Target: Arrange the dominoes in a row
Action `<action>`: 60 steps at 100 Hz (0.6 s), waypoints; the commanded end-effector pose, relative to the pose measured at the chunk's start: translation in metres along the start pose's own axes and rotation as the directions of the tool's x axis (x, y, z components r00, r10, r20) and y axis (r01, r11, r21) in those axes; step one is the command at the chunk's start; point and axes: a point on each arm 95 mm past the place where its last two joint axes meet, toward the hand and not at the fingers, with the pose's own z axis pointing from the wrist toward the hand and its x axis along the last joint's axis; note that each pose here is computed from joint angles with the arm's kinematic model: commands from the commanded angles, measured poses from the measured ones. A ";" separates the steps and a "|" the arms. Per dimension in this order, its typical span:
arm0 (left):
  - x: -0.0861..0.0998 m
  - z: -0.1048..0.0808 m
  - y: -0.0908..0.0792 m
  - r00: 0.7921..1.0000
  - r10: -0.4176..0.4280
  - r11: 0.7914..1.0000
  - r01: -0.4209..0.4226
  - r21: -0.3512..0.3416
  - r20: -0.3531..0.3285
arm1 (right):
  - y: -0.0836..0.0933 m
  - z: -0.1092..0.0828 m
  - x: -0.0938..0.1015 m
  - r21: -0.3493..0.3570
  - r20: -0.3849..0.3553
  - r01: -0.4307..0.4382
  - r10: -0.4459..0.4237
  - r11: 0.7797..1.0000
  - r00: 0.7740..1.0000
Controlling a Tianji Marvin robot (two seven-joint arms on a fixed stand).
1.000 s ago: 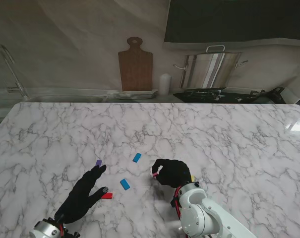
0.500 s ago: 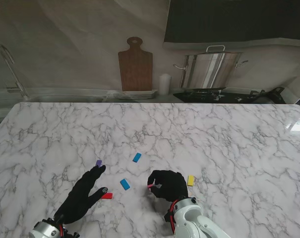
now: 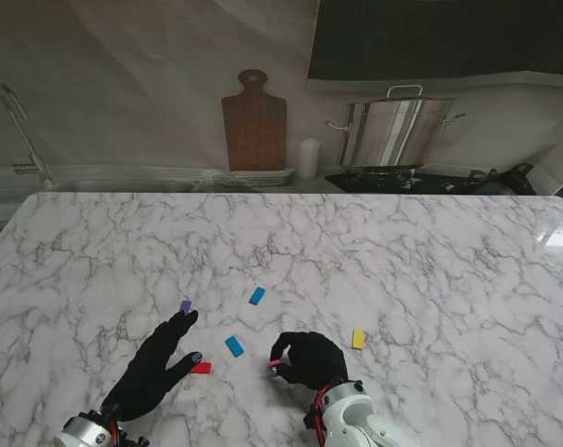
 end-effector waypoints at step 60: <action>0.001 -0.001 0.003 1.000 -0.004 1.000 0.004 -0.011 -0.002 | -0.013 0.001 -0.004 0.030 0.072 -0.035 0.032 0.999 0.997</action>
